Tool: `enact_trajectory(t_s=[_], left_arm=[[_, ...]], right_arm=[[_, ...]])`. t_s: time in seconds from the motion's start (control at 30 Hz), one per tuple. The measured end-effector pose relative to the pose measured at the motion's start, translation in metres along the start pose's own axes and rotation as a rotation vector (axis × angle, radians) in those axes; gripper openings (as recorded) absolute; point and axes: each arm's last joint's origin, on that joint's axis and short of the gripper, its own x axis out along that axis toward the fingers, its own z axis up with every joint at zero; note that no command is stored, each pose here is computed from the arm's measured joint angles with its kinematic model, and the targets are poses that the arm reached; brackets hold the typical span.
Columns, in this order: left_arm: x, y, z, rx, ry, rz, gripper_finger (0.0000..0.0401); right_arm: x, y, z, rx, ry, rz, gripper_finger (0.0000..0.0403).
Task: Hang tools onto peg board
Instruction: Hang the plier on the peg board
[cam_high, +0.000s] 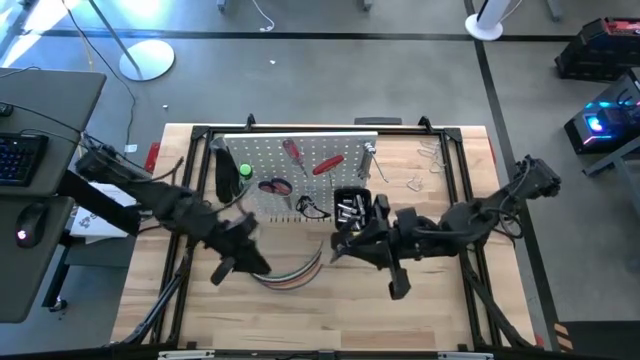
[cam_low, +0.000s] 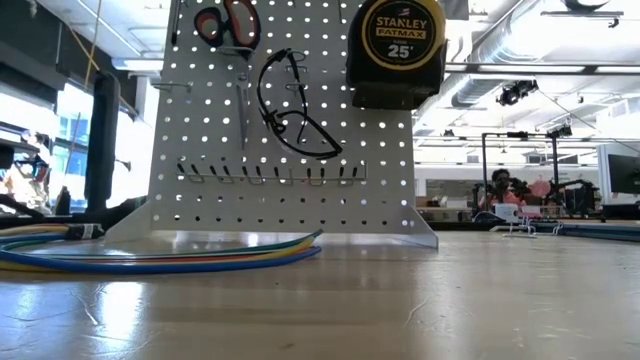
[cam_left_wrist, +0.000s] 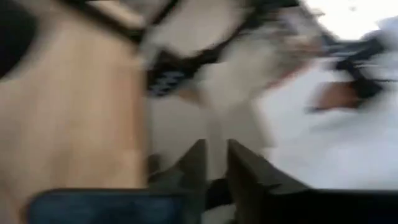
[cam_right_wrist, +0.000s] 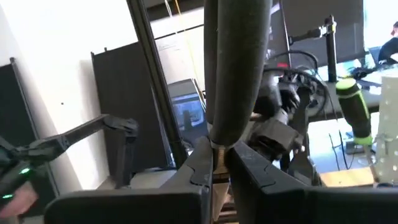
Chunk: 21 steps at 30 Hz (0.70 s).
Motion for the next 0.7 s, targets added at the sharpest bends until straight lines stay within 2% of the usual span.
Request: enact_trajectory(t_s=[0.07, 0.1, 0.23, 0.33, 0.43, 0.5, 0.7], left_arm=[[-0.011, -0.004, -0.018, 0.007, 0.018, 0.162, 0.0018], [-0.015, -0.005, -0.029, -0.001, 0.023, 0.242, 0.0009], [-0.033, 0.004, -0.066, -0.067, -0.06, 0.583, 0.0006], [-0.045, 0.012, -0.085, -0.1, -0.175, 0.779, 0.0001], [-0.056, 0.021, -0.09, -0.105, -0.365, 0.919, 0.0], [-0.062, 0.032, -0.092, -0.148, -0.507, 0.98, 0.0], [-0.073, 0.07, -0.105, -0.364, -0.653, 1.129, 0.0]], right_arm=[[0.001, 0.0, -0.003, 0.014, 0.009, -0.01, 0.0017], [0.003, 0.001, -0.005, 0.023, 0.015, -0.011, 0.0017], [0.011, 0.001, -0.018, 0.025, 0.051, -0.033, 0.0017], [0.015, 0.001, -0.022, 0.04, 0.052, -0.057, 0.0017], [0.018, -0.002, -0.025, 0.055, 0.054, -0.073, 0.0017], [0.019, -0.003, -0.025, 0.071, 0.056, -0.076, 0.0017], [0.019, -0.003, -0.023, 0.086, 0.039, -0.077, 0.0017]])
